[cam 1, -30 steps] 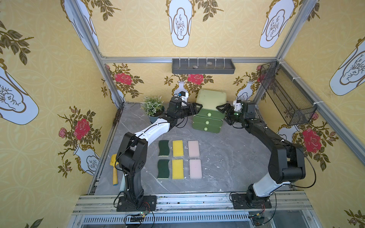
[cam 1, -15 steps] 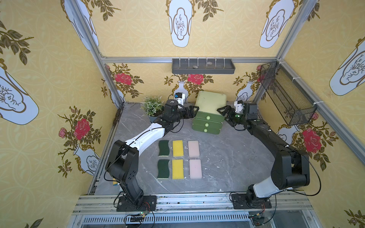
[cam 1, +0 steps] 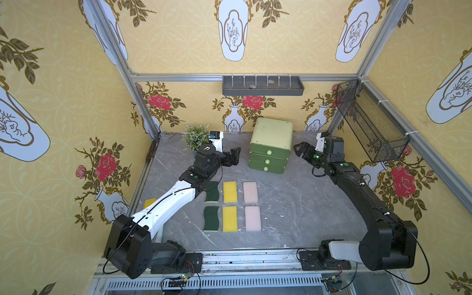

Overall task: Take the sponge out of the drawer
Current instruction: Reset both arms

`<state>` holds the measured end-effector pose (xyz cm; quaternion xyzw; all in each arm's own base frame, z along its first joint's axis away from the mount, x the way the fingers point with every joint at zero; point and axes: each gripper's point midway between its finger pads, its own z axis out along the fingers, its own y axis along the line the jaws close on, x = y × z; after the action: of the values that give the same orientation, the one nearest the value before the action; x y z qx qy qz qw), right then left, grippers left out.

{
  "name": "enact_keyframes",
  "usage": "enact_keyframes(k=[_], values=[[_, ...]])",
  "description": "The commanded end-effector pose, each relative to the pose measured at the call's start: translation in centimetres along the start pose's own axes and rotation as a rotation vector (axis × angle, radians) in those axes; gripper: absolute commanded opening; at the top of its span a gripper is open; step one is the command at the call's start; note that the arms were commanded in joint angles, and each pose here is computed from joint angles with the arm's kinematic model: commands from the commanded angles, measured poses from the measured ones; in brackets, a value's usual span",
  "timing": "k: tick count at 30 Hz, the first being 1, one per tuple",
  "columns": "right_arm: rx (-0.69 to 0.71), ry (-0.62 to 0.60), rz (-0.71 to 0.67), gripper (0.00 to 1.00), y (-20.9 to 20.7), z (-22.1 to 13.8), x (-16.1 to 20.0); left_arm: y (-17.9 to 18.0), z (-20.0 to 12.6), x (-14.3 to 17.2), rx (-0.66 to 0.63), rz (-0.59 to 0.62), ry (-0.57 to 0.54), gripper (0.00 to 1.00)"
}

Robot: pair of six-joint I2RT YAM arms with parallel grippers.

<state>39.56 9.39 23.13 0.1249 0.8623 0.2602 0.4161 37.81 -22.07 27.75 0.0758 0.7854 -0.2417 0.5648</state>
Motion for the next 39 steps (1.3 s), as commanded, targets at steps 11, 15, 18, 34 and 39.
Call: enact_keyframes(k=[11, 15, 18, 34, 39], values=[[0.247, -0.284, -0.125, 0.98, -10.9, -0.9, 0.6, 12.8, -8.5, 0.8, -0.487, 0.222, -0.181, 1.0], [0.28, -0.335, -0.231, 0.98, -12.2, -0.9, 1.6, 15.5, -10.3, 1.4, -0.6, 0.27, -0.254, 1.0], [0.285, -0.344, -0.285, 0.98, -12.8, -0.5, 2.3, 17.2, -10.9, 2.4, -0.651, 0.275, -0.285, 1.0], [0.319, -0.367, -0.475, 0.98, -13.5, 0.4, 2.7, 21.4, -12.1, 5.8, -0.744, 0.29, -0.38, 1.0], [0.337, -0.366, -0.486, 0.98, -13.7, 0.5, 2.5, 21.9, -12.9, 5.1, -0.781, 0.328, -0.393, 1.0]])
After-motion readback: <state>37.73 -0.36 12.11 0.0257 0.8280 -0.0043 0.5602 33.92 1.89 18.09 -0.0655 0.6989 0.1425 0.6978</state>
